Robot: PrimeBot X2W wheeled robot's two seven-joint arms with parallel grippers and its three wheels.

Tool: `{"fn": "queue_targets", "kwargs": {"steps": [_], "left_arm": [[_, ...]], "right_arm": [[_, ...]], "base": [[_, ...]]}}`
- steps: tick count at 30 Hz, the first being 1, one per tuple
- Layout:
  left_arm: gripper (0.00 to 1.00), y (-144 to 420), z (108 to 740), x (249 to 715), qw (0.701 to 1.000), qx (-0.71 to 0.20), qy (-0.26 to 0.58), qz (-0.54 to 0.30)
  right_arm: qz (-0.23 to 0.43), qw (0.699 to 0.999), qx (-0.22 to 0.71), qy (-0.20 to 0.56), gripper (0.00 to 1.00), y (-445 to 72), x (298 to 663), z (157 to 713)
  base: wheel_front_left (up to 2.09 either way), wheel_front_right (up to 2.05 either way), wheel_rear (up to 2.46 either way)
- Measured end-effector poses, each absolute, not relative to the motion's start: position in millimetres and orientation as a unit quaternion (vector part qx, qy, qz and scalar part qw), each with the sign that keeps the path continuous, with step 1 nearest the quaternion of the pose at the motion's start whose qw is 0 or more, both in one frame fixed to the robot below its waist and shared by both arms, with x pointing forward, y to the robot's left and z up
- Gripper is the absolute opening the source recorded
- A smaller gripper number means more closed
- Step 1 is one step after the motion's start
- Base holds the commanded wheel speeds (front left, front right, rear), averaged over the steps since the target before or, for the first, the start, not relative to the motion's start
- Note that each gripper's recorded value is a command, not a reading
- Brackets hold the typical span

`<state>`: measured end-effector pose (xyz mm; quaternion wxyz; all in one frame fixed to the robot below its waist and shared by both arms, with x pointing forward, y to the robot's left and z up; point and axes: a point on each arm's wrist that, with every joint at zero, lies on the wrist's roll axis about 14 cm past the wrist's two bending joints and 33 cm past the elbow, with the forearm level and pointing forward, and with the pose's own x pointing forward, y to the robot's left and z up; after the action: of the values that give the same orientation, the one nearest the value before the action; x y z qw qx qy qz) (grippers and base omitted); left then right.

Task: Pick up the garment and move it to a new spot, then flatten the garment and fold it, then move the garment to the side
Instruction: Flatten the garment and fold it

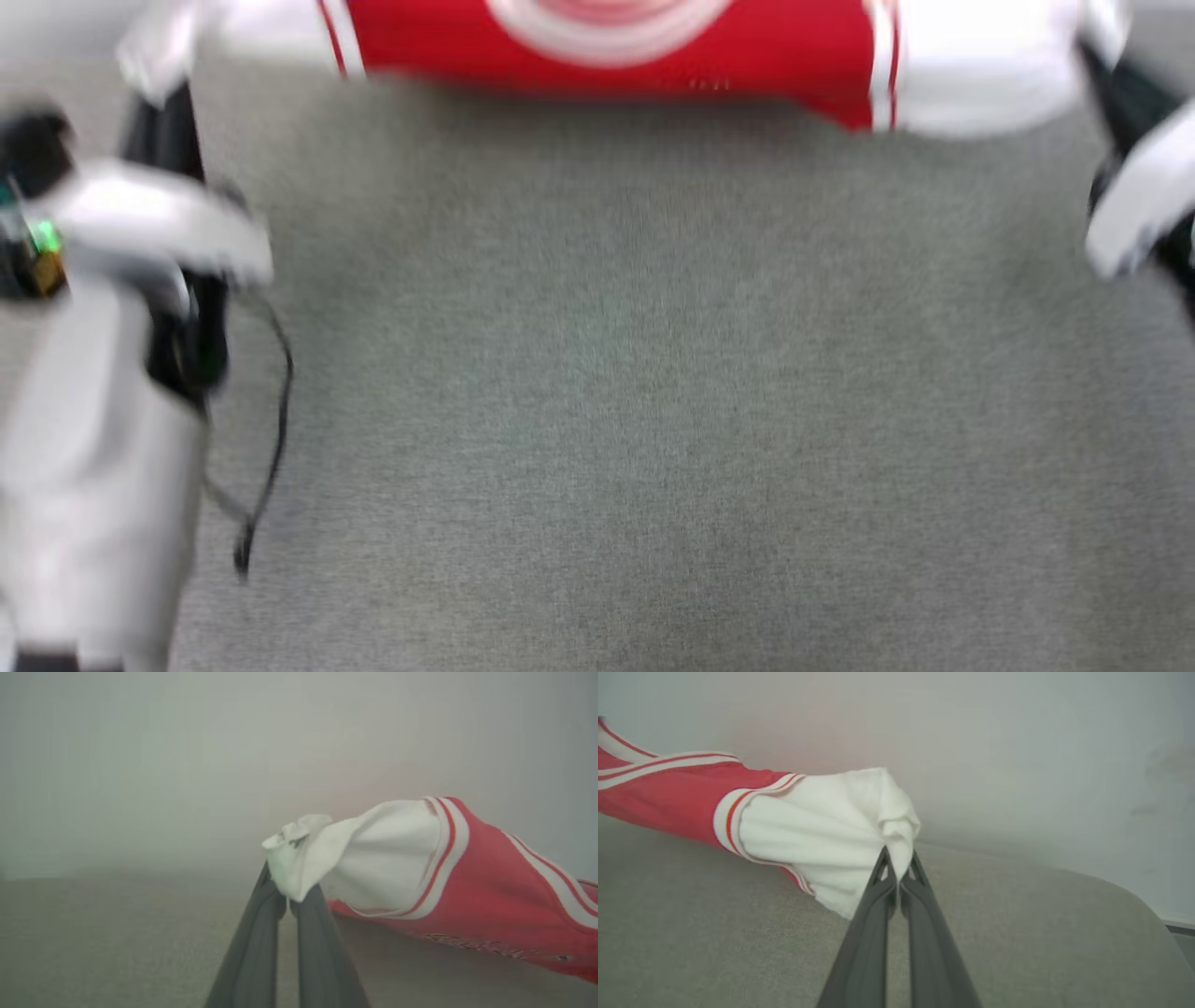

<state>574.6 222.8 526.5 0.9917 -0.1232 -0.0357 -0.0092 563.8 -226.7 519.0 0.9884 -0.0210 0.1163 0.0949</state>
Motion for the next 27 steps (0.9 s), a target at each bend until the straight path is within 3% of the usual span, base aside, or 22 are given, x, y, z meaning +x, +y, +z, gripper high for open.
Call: {"fn": "queue_targets", "kwargs": {"steps": [16, 27], "left_arm": [[0.00, 230.7, 450.5, 380.9, 0.986, -0.125, 0.102, 0.048], [0.00, 229.3, 422.6, 301.9, 0.973, -0.124, 0.178, 0.074]], "right_arm": [[0.086, 0.956, 0.061, 0.272, 0.00, -215.8, 366.0, 438.7], [0.064, 0.911, 0.108, 0.393, 0.00, -199.8, 263.6, 384.7]], "base": [[0.00, 0.00, 0.00], [0.00, 0.00, 0.00]]}}
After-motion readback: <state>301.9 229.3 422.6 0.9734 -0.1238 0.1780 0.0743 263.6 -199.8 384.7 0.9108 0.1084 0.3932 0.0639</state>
